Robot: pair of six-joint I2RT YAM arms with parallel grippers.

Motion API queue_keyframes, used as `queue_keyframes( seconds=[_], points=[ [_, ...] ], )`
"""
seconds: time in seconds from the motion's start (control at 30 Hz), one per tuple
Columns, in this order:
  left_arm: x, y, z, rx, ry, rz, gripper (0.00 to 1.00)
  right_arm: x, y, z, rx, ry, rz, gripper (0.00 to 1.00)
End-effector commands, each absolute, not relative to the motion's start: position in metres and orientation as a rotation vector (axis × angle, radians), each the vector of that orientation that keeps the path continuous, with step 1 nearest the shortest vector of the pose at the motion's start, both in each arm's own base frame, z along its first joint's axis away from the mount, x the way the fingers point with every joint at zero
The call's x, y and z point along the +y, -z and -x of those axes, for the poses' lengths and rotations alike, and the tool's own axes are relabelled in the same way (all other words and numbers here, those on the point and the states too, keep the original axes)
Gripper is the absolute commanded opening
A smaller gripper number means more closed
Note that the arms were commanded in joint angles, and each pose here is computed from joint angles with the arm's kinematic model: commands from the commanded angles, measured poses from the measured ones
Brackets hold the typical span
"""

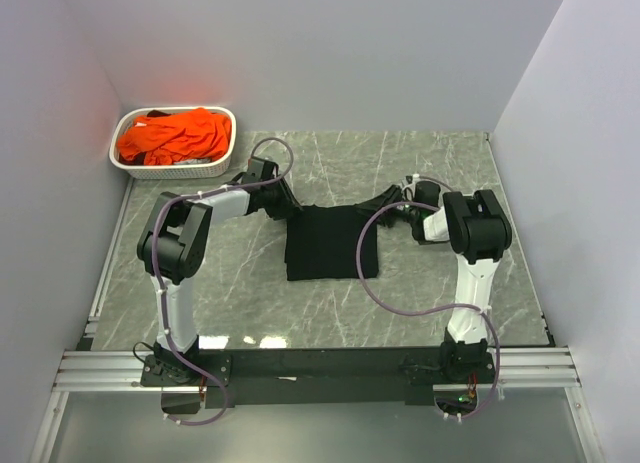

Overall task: Fold and stack the t-shirts
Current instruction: Fold the tshirt

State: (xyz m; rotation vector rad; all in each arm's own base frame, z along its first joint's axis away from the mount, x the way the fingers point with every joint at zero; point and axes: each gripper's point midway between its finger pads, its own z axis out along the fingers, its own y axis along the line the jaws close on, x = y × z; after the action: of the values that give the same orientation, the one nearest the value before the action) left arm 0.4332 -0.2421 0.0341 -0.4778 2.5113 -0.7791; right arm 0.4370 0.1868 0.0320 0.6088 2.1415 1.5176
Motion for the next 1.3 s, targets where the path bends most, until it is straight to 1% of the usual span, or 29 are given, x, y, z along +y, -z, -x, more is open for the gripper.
queue_keyframes(
  seconds=[0.0, 0.1, 0.13, 0.2, 0.23, 0.27, 0.3, 0.33, 0.4, 0.43, 0.47, 0.5, 0.63, 0.67, 0.73, 0.87, 1.03, 1.17, 1.27],
  points=[
    [-0.225, -0.009, -0.42, 2.578, 0.675, 0.509, 0.42, 0.17, -0.034, -0.439, 2.128, -1.441, -0.631, 0.31],
    [-0.222, -0.036, -0.423, 2.548, 0.667, 0.483, 0.45, 0.168, -0.048, -0.437, 2.144, -1.403, -0.579, 0.31],
    [-0.22, -0.052, -0.425, 2.519, 0.659, 0.466, 0.46, 0.166, -0.064, -0.439, 2.122, -1.377, -0.525, 0.31],
    [-0.217, -0.072, -0.427, 2.485, 0.646, 0.45, 0.49, 0.165, -0.071, -0.433, 2.154, -1.339, -0.509, 0.31],
    [-0.214, -0.079, -0.423, 2.49, 0.632, 0.45, 0.51, 0.164, -0.087, -0.432, 2.137, -1.305, -0.443, 0.32],
    [-0.209, -0.098, -0.425, 2.446, 0.617, 0.443, 0.54, 0.162, -0.091, -0.43, 2.141, -1.276, -0.429, 0.32],
    [-0.205, -0.105, -0.423, 2.438, 0.6, 0.44, 0.55, 0.159, -0.089, -0.422, 2.179, -1.253, -0.44, 0.33],
    [-0.202, -0.11, -0.418, 2.44, 0.584, 0.444, 0.57, 0.158, -0.103, -0.418, 2.16, -1.216, -0.374, 0.34],
    [-0.194, -0.127, -0.41, 2.41, 0.565, 0.439, 0.61, 0.152, -0.098, -0.402, 2.226, -1.146, -0.39, 0.37],
    [-0.191, -0.139, -0.403, 2.39, 0.57, 0.434, 0.62, 0.149, -0.11, -0.397, 2.211, -1.103, -0.335, 0.39],
    [-0.185, -0.134, -0.395, 2.404, 0.545, 0.443, 0.68, 0.147, -0.104, -0.386, 2.259, -1.059, -0.352, 0.42],
    [-0.184, -0.134, -0.388, 2.407, 0.54, 0.441, 0.71, 0.143, -0.113, -0.377, 2.249, -1.028, -0.335, 0.44],
    [-0.179, -0.135, -0.346, 2.444, 0.519, 0.416, 0.79, 0.126, -0.111, -0.345, 2.289, -0.846, -0.318, 0.52],
    [-0.18, -0.133, -0.336, 2.456, 0.519, 0.406, 0.83, 0.123, -0.107, -0.335, 2.317, -0.814, -0.325, 0.54],
    [-0.177, -0.131, -0.318, 2.454, 0.489, 0.396, 0.86, 0.115, -0.108, -0.322, 2.315, -0.74, -0.315, 0.56],
    [-0.177, -0.116, -0.286, 2.494, 0.464, 0.378, 0.86, 0.112, -0.1, -0.296, 2.357, -0.698, -0.292, 0.58],
    [-0.17, -0.098, -0.26, 2.531, 0.447, 0.381, 0.81, 0.128, -0.081, -0.276, 2.416, -0.738, -0.265, 0.58],
    [-0.17, -0.098, -0.259, 2.544, 0.45, 0.345, 0.81, 0.143, -0.066, -0.279, 2.453, -0.763, -0.272, 0.57],
    [-0.162, -0.105, -0.271, 2.54, 0.434, 0.347, 0.81, 0.155, -0.053, -0.286, 2.486, -0.763, -0.282, 0.57]
  ],
)
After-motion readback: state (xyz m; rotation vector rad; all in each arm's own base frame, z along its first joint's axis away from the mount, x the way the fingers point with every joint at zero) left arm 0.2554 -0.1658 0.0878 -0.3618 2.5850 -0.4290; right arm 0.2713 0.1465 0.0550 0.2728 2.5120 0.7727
